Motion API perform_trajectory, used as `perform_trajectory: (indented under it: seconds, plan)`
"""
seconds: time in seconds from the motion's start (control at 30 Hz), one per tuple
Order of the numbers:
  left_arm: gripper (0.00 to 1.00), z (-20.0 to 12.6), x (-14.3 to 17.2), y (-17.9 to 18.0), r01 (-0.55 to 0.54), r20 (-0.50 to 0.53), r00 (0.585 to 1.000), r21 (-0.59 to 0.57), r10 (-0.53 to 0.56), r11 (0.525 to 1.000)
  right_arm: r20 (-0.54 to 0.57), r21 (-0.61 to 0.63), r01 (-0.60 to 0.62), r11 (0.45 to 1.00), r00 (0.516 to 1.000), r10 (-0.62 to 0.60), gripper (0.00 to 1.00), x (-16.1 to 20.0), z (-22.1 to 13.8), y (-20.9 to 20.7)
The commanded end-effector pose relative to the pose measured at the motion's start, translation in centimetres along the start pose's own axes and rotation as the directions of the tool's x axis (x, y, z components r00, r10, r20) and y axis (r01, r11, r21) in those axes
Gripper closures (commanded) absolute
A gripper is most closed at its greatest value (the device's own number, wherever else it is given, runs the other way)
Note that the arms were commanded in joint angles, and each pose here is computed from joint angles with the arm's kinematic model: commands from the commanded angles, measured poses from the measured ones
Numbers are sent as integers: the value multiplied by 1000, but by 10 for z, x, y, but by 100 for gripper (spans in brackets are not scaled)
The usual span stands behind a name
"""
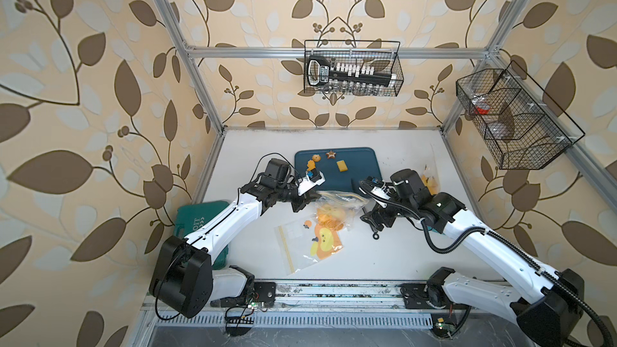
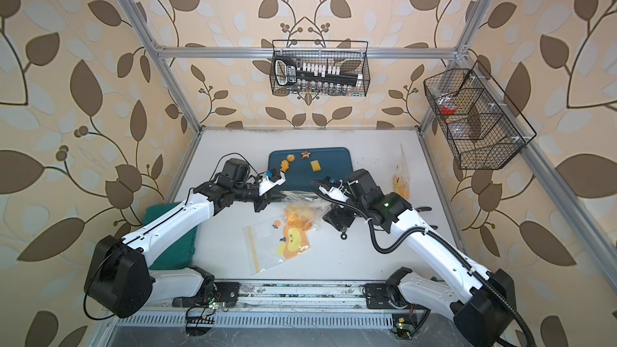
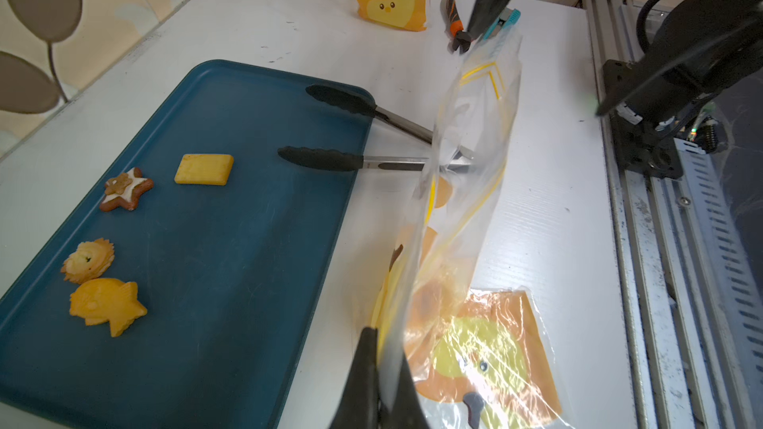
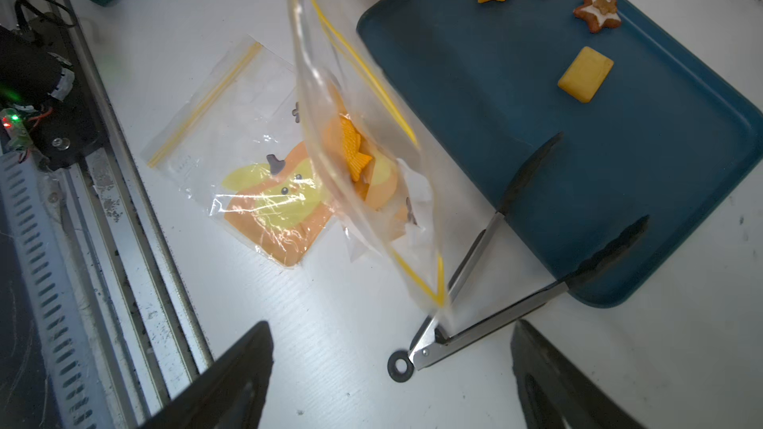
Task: Put the cookies into a resealable bag to prevent moisture
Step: Close the ziploc bag at the center of the board.
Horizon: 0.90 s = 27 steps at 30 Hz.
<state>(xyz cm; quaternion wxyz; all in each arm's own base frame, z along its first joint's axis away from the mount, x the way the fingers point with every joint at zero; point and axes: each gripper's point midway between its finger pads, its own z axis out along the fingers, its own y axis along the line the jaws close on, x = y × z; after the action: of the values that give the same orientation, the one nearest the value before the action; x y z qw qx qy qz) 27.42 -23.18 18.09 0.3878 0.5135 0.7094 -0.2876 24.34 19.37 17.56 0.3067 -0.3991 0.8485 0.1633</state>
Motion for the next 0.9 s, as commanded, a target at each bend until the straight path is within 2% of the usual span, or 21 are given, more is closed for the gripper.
perform_trajectory:
  seconds: [0.0, 0.13, 0.27, 0.33, 0.4, 0.57, 0.63, 0.73, 0.8, 0.87]
  plan:
    - [100, -4, -14, 1, -45, 60, 997, 26, 43, 999, 44, -54, 6, 999, 999, -3, 12, -14, 1, -7]
    - [100, -4, -16, 0, -44, 66, 997, 37, 41, 998, 45, -125, -3, 992, 999, 9, 17, -21, 13, -11]
    - [100, -4, -15, 2, -39, 60, 998, 30, 37, 999, 91, -216, 39, 976, 996, -19, 29, -32, 16, 1]
    - [100, -5, -14, 3, -37, 58, 998, 26, 35, 999, 97, -232, 49, 971, 995, -27, 42, -33, 16, 4]
    - [100, -5, -12, 5, -31, 52, 998, 18, 31, 999, 79, -229, 43, 972, 997, -26, 53, -31, 17, 3]
    - [100, -6, -12, 8, -21, 49, 999, 10, 21, 1000, -16, -174, 50, 984, 998, -53, 63, -12, 26, 5]
    - [100, -6, -11, 8, -20, 48, 999, 12, 20, 1000, -20, -166, 58, 984, 998, -62, 70, -9, 29, 8]
    - [100, -6, -11, 9, -19, 47, 999, 11, 19, 1000, 1, -160, 61, 985, 998, -61, 86, -12, 30, 8]
    - [100, -7, -10, 9, -17, 46, 999, 9, 17, 1000, 13, -137, 64, 988, 998, -63, 100, -14, 28, 5]
    - [100, -7, -10, 11, -15, 45, 999, 3, 15, 1000, 14, -105, 63, 992, 998, -62, 100, -14, 25, 0]
